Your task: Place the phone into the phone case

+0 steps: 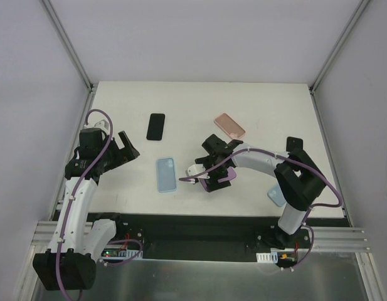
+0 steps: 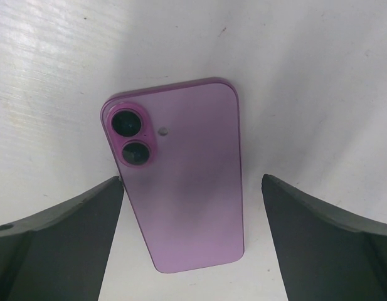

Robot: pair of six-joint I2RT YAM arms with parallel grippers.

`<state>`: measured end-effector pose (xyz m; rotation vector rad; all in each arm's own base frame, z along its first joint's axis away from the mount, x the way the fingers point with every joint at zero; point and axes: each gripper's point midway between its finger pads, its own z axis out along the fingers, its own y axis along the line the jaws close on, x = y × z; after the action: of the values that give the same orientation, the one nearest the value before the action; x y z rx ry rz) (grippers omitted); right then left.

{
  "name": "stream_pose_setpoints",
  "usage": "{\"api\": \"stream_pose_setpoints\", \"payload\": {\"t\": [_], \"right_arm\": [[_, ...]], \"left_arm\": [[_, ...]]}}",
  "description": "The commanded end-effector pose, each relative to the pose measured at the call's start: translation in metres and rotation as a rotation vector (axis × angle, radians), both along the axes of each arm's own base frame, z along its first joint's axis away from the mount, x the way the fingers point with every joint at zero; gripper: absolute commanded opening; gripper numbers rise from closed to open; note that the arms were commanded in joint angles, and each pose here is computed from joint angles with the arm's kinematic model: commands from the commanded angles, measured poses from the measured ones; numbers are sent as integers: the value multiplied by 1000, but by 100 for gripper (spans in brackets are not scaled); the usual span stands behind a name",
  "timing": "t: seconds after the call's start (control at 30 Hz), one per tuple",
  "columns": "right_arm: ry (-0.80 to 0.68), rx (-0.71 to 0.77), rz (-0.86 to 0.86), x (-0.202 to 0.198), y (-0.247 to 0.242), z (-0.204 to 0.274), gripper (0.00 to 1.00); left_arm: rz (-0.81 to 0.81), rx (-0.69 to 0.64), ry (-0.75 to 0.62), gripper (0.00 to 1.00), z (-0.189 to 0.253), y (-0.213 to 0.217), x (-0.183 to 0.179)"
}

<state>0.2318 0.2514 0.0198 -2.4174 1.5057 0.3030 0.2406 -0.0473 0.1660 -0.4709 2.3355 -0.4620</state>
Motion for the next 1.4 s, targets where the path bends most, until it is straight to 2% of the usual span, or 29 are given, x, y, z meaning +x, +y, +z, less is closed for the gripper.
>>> {"api": "stream_pose_setpoints", "payload": {"t": [0.0, 0.07, 0.2, 0.4, 0.67, 0.87, 0.97, 1.07, 1.23, 1.37], "right_arm": [[19, -25, 5, -3, -6, -10, 94], [26, -30, -1, -3, -6, -12, 93], [49, -63, -5, -2, -6, -9, 85], [61, -114, 0, 2, -7, -2, 82], [67, -152, -1, 2, -7, -8, 83], [60, -104, -84, 8, 10, -12, 69], [90, -55, -152, 9, 21, -6, 65], [134, 15, -196, 9, 32, 4, 65], [155, 91, -224, 6, 39, 13, 64], [158, 151, -253, 7, 41, 17, 64]], "left_arm": [[1, 21, -17, 99, 1, 2, 0], [0, 20, -11, 99, 0, 2, 1], [-4, 18, -11, 99, 0, 1, 1], [-5, 20, -17, 99, 1, 1, 1], [3, 23, -6, 99, -1, 2, 2], [23, 10, -13, 98, 3, 2, 2], [25, -6, -23, 98, 5, 0, 1], [10, -55, -14, 96, 3, -8, -4], [-44, -238, 25, 91, -8, -38, -14], [-96, -383, 61, 82, -24, -61, -20]]}}
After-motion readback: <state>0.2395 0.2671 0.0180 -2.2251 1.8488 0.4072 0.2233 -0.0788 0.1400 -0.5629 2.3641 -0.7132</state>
